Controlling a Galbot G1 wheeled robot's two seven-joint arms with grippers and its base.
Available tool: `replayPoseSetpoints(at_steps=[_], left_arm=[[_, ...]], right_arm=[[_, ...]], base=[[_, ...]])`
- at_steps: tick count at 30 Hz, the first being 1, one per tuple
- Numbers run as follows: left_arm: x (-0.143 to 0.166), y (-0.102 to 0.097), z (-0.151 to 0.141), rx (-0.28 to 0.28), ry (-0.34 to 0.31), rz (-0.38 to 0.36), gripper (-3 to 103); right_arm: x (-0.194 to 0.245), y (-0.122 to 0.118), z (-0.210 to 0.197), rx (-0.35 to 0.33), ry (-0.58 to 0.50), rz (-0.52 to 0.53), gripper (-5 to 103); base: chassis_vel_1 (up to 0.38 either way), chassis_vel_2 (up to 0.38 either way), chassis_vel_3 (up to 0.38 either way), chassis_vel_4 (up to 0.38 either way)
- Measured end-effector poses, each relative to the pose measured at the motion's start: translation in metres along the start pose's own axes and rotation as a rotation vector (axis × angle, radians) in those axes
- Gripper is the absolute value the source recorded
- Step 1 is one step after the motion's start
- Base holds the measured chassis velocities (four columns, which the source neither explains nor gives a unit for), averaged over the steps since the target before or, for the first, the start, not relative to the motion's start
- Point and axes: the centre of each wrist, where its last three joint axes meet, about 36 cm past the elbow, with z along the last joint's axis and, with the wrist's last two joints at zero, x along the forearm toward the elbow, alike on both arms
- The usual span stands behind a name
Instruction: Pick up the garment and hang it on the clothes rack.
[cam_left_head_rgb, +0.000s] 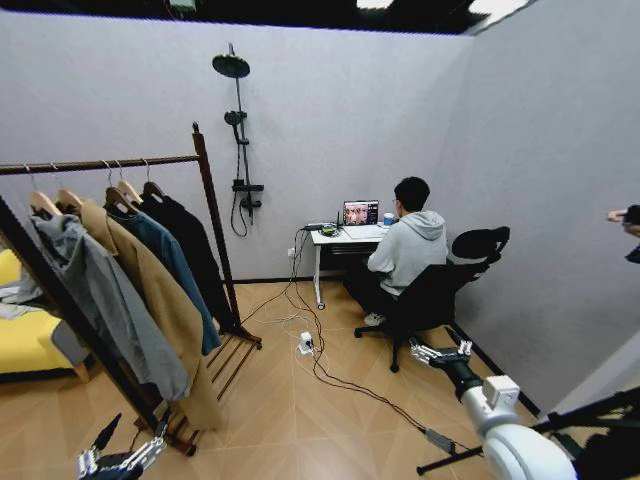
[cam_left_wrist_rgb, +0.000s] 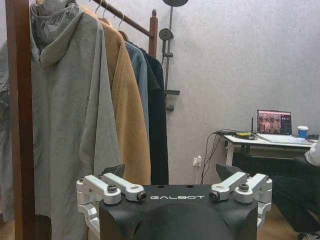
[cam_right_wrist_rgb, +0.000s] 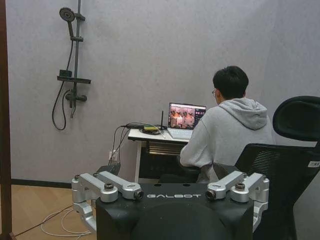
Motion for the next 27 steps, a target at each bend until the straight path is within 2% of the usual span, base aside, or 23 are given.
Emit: replayPoseSetpoints(at_steps=[13,27], left_arm=[[0.000,0.000,0.000,0.000,0.000,0.000,100],[0.000,0.000,0.000,0.000,0.000,0.000,100]], right_arm=[[0.000,0.010,0.007,-0.019,-0.020,-0.016,100],[0.011,0.018,0.015,-0.025,-0.057,-0.025,100]], base=[[0.068,-0.042,-0.068,0.042],[0.000,0.000,0.000,0.000]])
